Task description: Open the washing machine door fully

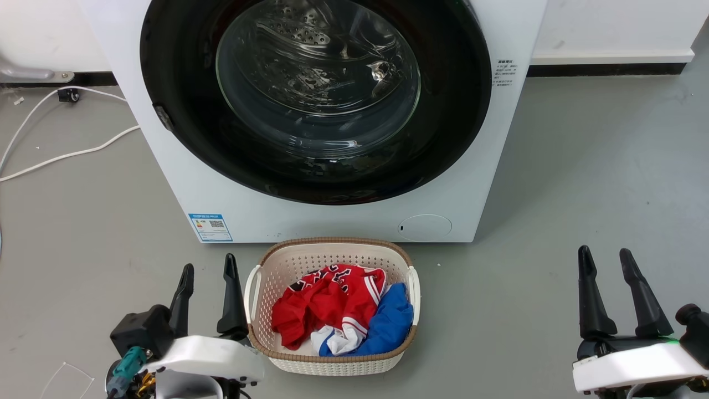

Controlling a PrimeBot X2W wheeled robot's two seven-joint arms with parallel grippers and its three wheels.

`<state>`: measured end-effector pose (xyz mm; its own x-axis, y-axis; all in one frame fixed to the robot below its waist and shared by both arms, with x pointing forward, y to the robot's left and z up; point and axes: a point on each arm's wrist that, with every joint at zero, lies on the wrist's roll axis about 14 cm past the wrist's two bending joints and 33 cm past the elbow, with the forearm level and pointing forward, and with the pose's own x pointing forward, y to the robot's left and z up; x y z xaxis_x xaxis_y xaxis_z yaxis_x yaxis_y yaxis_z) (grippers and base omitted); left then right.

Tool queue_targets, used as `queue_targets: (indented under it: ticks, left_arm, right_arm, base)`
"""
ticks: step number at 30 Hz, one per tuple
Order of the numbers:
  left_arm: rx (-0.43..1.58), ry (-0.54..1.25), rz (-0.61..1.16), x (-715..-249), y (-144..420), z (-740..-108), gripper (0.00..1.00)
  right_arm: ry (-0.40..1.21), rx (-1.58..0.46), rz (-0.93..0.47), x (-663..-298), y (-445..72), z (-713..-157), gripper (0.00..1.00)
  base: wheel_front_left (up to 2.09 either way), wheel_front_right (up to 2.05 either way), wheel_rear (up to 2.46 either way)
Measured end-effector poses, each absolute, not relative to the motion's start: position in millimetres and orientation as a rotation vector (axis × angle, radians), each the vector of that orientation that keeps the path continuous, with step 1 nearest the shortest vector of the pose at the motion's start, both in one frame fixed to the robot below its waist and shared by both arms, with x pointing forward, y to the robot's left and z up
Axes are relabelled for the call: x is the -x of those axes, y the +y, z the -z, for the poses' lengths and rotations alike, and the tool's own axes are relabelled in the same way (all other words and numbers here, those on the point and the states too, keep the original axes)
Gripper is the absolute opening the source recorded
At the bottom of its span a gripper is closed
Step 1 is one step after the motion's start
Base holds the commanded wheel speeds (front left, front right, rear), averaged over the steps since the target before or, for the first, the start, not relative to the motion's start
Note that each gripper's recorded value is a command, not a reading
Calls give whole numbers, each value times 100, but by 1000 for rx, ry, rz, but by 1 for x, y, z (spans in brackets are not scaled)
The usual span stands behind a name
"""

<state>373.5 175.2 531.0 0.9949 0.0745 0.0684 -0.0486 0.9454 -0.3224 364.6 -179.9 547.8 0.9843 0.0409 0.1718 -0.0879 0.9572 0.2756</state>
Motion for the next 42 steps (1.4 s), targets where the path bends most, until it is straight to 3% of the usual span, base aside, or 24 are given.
queue_targets:
  ticks: [42]
  left_arm:
    - [42, -140, -36, -361, 166, -527, 100]
  right_arm:
    - [-224, -79, -90, -353, -173, -552, 100]
  base:
    - [0, 0, 0]
